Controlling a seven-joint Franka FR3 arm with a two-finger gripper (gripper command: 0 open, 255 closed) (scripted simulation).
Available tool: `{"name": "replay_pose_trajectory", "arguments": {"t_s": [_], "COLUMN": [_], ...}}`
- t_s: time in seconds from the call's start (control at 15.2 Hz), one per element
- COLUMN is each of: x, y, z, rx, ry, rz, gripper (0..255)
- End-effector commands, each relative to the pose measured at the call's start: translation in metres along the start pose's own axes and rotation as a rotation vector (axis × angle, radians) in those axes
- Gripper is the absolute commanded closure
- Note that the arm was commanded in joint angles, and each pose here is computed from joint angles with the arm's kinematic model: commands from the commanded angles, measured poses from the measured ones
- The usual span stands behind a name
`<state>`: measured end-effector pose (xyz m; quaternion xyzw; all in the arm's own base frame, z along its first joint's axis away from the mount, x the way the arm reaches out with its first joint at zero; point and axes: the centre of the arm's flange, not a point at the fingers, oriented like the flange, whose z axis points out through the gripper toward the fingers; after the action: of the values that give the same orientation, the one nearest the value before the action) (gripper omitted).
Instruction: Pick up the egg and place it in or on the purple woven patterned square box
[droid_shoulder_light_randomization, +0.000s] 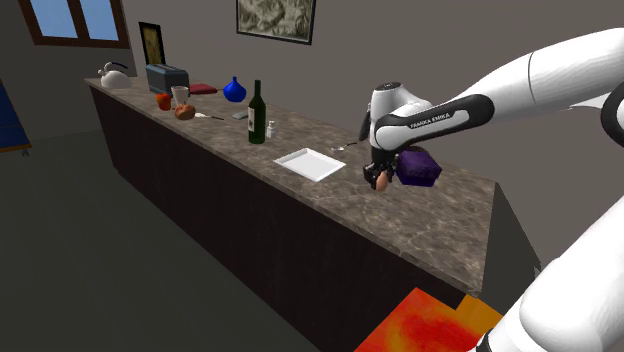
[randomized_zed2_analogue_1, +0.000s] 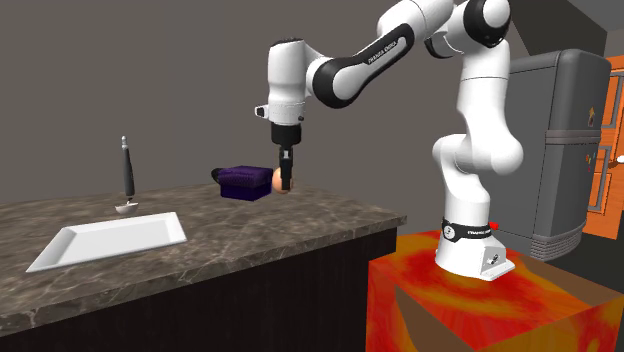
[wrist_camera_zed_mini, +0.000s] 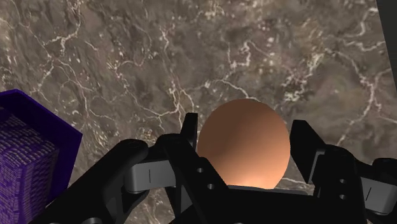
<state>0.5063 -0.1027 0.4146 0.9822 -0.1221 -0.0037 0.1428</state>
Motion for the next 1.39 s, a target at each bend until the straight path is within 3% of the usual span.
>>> {"name": "replay_pose_trajectory", "arguments": {"t_s": [0.0, 1.32], "x": [0.0, 0.003], "y": [0.003, 0.032], "z": [-0.009, -0.111], "rx": [0.0, 0.0], "ry": [0.0, 0.0], "rz": [0.0, 0.0], "gripper": [255, 255]}}
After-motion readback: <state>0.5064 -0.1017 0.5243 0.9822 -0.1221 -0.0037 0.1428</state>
